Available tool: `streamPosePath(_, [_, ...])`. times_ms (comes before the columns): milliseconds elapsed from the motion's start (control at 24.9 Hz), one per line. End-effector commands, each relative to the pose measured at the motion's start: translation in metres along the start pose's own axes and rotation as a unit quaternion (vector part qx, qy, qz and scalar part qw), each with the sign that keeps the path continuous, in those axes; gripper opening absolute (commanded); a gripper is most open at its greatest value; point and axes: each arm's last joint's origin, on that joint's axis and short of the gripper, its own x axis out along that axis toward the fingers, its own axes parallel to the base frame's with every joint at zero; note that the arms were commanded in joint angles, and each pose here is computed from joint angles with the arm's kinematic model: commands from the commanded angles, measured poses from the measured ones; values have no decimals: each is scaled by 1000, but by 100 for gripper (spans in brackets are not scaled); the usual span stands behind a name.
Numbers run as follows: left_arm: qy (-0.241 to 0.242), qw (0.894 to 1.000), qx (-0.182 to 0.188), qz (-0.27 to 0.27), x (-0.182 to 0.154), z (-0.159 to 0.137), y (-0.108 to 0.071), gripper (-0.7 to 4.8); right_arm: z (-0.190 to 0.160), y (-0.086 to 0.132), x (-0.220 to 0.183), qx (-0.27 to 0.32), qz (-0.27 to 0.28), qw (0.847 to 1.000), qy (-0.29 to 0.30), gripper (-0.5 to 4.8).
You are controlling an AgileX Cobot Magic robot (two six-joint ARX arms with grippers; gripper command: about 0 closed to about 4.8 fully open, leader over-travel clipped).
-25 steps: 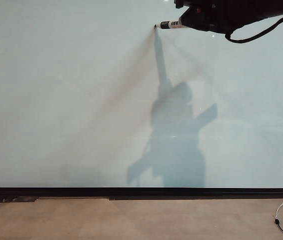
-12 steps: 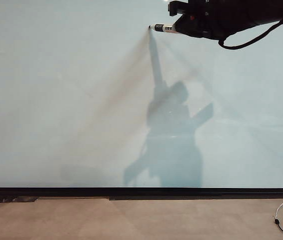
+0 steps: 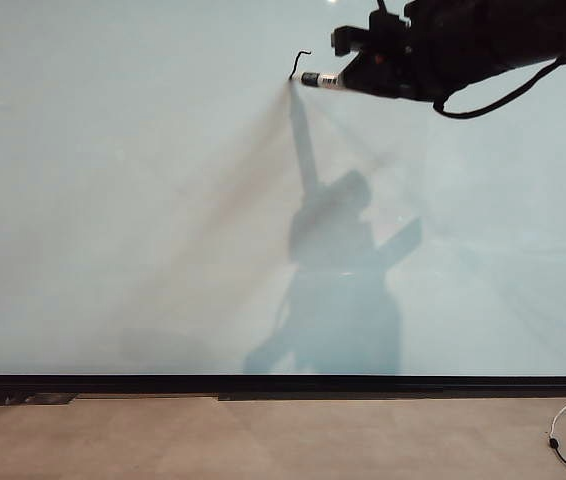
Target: Pick up the pen on the shelf to the right of the whiteboard and draw a triangle.
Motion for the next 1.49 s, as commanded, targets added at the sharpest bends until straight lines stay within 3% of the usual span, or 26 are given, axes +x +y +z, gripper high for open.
streamPosePath(40, [-5, 1000, 1, 0, 0, 2, 0, -5, -2, 0, 2, 4, 2, 1000, 4, -7])
streamPosePath(1488, [-5, 1000, 1, 0, 0, 2, 0, -5, -59, 19, 22, 42, 53, 995, 73, -7])
